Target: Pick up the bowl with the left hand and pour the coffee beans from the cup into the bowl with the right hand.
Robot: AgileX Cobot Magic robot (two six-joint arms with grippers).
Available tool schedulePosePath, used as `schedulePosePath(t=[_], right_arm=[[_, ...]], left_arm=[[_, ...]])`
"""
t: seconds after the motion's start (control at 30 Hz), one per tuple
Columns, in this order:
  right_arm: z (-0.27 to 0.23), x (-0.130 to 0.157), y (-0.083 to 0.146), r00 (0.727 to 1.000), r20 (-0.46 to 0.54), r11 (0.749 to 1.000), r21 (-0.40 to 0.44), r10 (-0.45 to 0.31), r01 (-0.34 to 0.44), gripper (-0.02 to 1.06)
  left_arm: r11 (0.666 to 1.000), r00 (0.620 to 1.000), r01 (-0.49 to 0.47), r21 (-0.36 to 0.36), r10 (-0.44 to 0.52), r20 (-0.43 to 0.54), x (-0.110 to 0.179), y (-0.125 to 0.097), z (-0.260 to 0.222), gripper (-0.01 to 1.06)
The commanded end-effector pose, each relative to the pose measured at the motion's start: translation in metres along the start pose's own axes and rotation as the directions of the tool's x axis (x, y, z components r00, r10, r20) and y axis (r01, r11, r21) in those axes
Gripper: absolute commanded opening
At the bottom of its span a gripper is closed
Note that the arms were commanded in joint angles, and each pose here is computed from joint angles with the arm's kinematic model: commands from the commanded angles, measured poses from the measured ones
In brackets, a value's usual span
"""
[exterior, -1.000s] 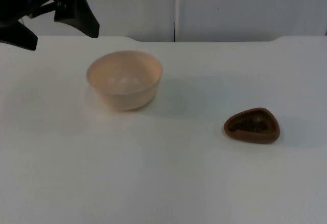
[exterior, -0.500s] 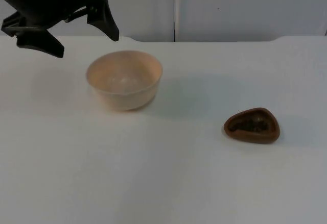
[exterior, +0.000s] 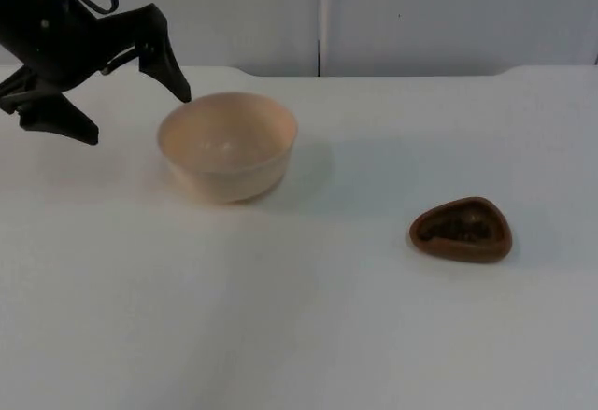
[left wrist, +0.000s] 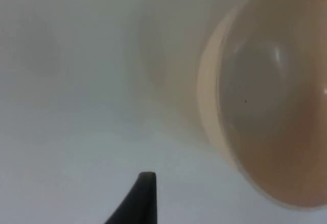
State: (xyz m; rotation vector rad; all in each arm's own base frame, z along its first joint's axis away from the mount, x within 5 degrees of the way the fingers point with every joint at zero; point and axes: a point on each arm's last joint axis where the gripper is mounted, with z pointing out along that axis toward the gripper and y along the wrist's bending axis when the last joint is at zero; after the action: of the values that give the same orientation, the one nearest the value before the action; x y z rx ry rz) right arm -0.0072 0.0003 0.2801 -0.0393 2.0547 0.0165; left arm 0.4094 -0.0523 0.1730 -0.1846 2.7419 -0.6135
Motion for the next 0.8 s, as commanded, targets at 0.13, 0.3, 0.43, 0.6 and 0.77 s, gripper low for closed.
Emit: schedulePosePath(t=[0.13, 0.3, 0.43, 0.6, 0.77], right_arm=[[-0.001, 0.000, 0.000, 1.000, 0.009, 1.000, 0.010, 0.006, -0.006, 1.05], [-0.001, 0.000, 0.000, 1.000, 0.009, 1.000, 0.010, 0.006, -0.006, 1.05], [-0.001, 0.000, 0.000, 1.000, 0.009, 1.000, 0.010, 0.006, -0.006, 1.05], [-0.001, 0.000, 0.000, 1.000, 0.009, 1.000, 0.010, 0.006, -0.006, 1.05], [-0.001, 0.000, 0.000, 1.000, 0.009, 1.000, 0.010, 0.006, -0.006, 1.05]], left_arm=[[0.999, 0.999, 0.036, 0.032, -0.035, -0.022, -0.012, 0.002, 0.017, 1.00], [0.998, 0.998, 0.061, 0.035, -0.060, -0.037, -0.023, 0.004, 0.030, 1.00], [0.995, 0.995, 0.096, 0.029, -0.095, -0.029, -0.029, 0.007, 0.040, 1.00], [0.992, 0.992, 0.123, 0.005, -0.123, -0.036, -0.030, 0.016, 0.055, 1.00], [0.992, 0.992, 0.121, -0.018, -0.122, -0.031, -0.029, 0.022, 0.063, 1.00]])
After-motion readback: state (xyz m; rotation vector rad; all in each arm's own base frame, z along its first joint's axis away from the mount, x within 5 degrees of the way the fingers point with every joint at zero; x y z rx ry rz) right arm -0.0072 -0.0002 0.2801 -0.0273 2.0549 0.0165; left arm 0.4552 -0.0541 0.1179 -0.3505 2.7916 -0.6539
